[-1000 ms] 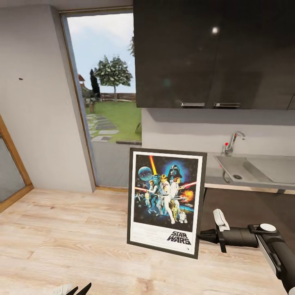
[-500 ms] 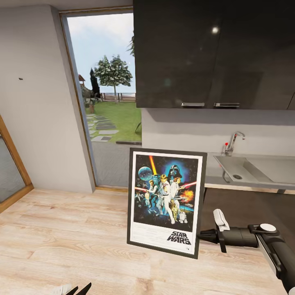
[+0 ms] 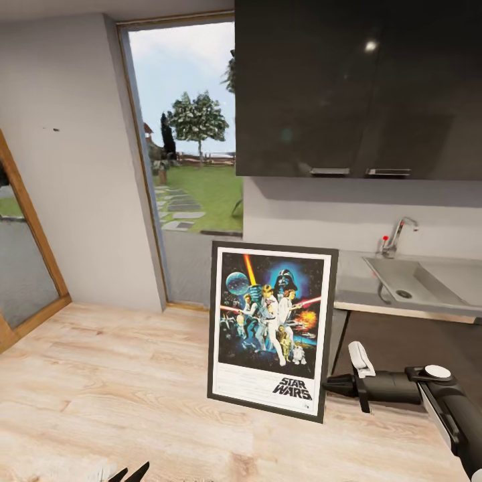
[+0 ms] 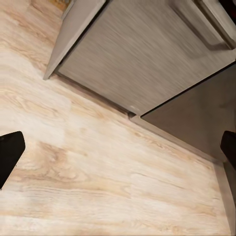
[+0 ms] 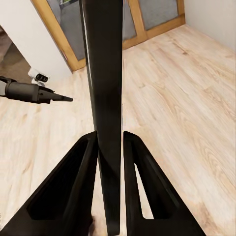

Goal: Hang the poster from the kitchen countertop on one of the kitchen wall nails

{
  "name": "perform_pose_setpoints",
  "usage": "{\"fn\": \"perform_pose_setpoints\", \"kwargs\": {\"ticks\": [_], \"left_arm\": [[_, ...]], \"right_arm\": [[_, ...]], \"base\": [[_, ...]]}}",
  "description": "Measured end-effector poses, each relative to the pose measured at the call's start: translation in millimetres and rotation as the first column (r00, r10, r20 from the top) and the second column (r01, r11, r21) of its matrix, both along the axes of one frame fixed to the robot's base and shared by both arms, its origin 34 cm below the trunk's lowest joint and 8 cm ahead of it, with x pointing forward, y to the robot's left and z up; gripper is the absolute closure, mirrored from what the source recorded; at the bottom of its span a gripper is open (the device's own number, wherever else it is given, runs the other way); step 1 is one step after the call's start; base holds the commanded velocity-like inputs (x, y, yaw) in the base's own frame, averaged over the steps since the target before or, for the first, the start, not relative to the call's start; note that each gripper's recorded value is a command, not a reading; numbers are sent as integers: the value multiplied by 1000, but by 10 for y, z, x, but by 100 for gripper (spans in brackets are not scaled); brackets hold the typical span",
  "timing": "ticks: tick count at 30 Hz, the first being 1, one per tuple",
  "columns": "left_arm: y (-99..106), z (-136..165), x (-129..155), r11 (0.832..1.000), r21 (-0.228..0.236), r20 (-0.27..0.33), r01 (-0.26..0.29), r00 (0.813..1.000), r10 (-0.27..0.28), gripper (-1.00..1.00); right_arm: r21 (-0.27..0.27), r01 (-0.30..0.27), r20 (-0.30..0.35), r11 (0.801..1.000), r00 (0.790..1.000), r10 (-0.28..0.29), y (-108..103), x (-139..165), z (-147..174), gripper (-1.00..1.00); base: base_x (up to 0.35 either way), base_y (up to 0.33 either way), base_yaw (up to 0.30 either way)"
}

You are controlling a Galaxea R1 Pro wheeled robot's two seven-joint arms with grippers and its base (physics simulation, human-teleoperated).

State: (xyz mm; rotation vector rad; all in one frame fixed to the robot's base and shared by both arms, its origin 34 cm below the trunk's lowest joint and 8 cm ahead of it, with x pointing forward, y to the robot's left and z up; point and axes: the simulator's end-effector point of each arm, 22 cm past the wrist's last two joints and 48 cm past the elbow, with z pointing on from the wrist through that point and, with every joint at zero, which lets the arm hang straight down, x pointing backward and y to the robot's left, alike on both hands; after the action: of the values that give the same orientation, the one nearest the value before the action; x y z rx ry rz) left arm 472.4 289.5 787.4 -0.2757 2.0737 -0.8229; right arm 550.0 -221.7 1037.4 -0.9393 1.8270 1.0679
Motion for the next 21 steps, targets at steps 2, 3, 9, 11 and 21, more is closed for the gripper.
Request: {"fn": "perform_pose_setpoints", "kwargs": {"ticks": [2,3,9,11,21], "left_arm": [[1,0,0,1000,0,0,0,1000,0,-100],[2,0,1,1000,0,0,-1,1000,1,-100],[3,2,1,1000,0,0,-1,1000,1,-100],[2,2,1,1000,0,0,-1,1000,1,-100],[2,2,0,1000,-1,-1,-1,1000,1,-100]], "right_arm": [[0,0,0,1000,1000,0,0,0,-1,100],[0,0,0,1000,1000,0,0,0,-2,100],[-1,1,0,1000,1000,-1,-4,-1,-3,100],[-1,2,0,1000,1000,-2,-5,-1,-3,100],[-1,2,-1,1000,1000,-2,-6,-1,-1,100]], "base": [[0,15,282],[5,65,286],[53,218,146],[78,270,31],[115,279,17]]}}
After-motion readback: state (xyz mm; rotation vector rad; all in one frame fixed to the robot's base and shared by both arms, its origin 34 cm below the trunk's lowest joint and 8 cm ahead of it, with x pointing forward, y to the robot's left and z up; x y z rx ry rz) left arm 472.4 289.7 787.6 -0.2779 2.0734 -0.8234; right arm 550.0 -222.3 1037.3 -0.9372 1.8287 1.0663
